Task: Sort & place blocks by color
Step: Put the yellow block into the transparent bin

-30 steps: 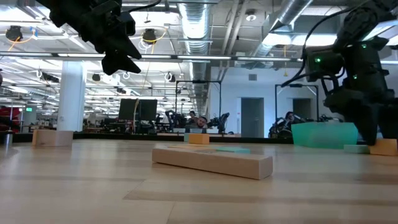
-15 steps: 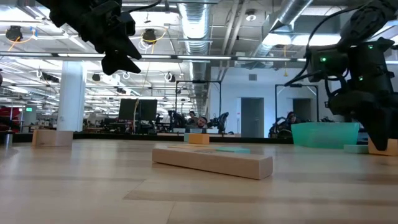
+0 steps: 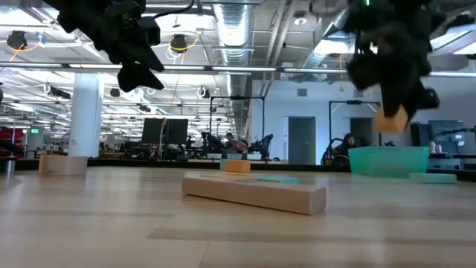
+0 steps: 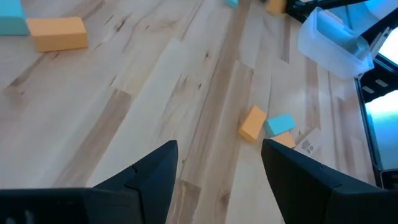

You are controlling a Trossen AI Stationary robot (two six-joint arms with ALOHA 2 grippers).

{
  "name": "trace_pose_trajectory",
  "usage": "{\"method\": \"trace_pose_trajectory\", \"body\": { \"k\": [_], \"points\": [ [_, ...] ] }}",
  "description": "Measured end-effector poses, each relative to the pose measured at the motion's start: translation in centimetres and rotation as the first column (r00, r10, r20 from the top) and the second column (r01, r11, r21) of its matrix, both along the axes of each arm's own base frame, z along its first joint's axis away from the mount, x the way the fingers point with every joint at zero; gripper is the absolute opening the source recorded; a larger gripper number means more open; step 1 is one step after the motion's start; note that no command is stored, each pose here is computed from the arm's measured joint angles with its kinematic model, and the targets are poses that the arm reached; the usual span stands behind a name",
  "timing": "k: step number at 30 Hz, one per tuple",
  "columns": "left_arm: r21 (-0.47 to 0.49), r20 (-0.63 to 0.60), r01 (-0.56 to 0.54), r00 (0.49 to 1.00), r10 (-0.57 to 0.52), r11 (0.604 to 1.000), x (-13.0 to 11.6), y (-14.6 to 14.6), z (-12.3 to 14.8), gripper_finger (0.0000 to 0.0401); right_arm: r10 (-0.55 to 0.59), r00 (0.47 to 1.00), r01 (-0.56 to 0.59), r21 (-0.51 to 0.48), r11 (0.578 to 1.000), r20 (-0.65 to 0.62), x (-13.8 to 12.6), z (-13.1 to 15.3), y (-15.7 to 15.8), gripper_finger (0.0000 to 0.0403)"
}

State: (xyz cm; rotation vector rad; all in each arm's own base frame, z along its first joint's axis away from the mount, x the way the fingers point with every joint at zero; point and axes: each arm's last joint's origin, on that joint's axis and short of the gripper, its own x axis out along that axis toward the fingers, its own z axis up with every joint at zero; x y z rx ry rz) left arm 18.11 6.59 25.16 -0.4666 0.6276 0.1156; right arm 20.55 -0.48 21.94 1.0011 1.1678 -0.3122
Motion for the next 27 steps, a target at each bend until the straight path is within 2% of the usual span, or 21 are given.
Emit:
{"method": "trace_pose_trajectory", "body": {
  "k": [4,8,11,15,20,27],
  "points": [
    [0.033,0.001,0.023,1.000,-0.023,0.999,0.0,0.0,0.0,0.0222,0.082,0.996,-0.087,0.158,0.983,0.037,0.6,2.2,2.8,0.0124],
    [0.081,0.005,0.056,0.998,-0.057,0.995,0.0,0.0,0.0,0.0222,0.150,0.988,-0.136,0.287,0.948,-0.027,0.0,2.7,6.2,0.0133],
    [0.113,0.012,0.075,0.997,-0.077,0.991,0.1,0.0,0.1,0.0222,0.165,0.979,-0.109,0.375,0.921,-0.120,-0.8,2.6,8.8,0.0133],
    [0.155,0.015,0.101,0.994,-0.105,0.983,0.1,0.0,0.1,0.0222,0.125,0.951,0.009,0.427,0.904,-0.283,-2.3,2.5,11.7,0.0133],
    [0.204,0.025,0.110,0.993,-0.117,0.973,0.2,0.1,0.3,0.0222,0.070,0.892,0.135,0.411,0.902,-0.446,-4.0,2.2,14.1,0.0135],
    [0.258,0.054,0.097,0.992,-0.115,0.961,0.4,0.3,0.6,0.0222,0.014,0.788,0.163,0.231,0.959,-0.615,-5.0,0.0,14.9,0.0136]
  ]
}}
